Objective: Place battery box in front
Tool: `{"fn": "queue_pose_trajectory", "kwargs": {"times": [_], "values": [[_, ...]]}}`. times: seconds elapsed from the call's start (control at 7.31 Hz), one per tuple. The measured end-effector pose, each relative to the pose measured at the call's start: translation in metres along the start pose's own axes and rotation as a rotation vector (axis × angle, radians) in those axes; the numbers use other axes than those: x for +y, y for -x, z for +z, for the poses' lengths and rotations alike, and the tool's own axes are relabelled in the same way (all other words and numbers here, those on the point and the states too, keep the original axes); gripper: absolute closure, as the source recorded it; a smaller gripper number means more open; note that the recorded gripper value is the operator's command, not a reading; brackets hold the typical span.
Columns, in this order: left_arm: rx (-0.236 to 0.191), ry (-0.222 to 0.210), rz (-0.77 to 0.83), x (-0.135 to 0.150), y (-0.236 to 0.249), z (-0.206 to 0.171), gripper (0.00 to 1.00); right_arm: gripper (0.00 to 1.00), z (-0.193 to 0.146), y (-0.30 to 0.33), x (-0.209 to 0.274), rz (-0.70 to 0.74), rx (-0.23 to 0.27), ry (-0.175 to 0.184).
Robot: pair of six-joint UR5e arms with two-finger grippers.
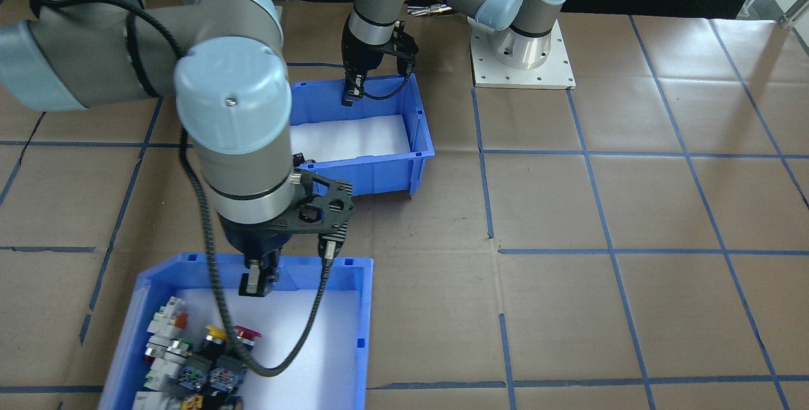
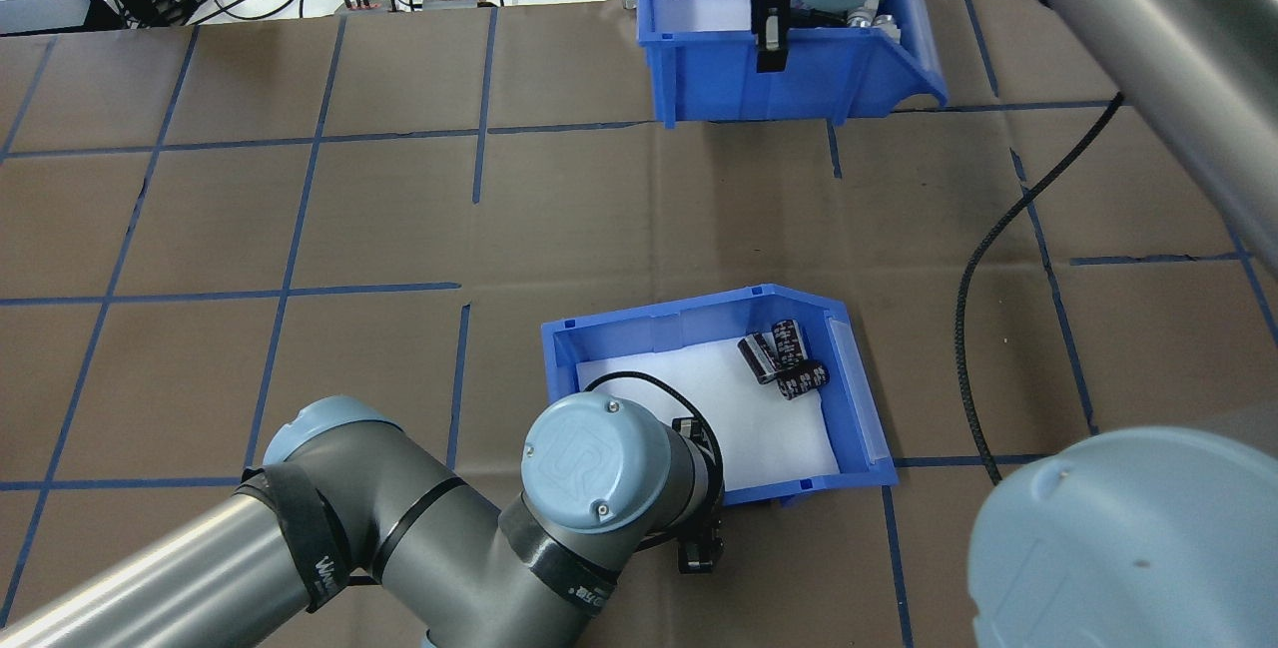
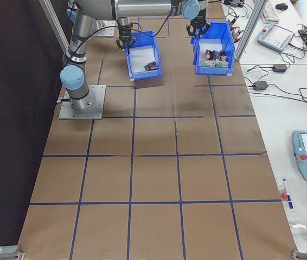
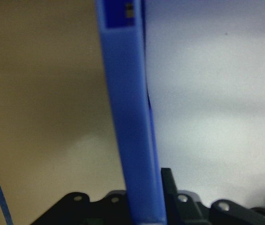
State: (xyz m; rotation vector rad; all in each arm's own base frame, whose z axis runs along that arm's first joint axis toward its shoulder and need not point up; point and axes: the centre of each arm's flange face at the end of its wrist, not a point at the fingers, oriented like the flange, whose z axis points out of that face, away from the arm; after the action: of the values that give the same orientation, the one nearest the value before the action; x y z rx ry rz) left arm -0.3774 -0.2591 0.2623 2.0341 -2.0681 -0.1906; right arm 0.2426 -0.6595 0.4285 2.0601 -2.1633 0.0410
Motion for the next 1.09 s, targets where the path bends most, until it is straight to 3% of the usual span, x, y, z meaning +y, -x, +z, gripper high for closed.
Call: {"fn": "queue_pose_trajectory", "kwargs": {"times": [0.41,0.82,1.09], "values": [[0.054,-0.013,0.058,-0.022,-0.042,-0.025,1.00,0.97,-0.015,-0.014,0.094,-0.015,-0.031,0.017],[0.050,-0.033,0.088,-0.070,-0.110,-0.058,1.00,0.97,-0.003,0.008,0.200,-0.042,-0.082,0.015],[0.043,-0.039,0.119,-0.106,-0.154,-0.071,1.00,0.97,0.009,0.045,0.239,-0.048,-0.099,-0.005]]}}
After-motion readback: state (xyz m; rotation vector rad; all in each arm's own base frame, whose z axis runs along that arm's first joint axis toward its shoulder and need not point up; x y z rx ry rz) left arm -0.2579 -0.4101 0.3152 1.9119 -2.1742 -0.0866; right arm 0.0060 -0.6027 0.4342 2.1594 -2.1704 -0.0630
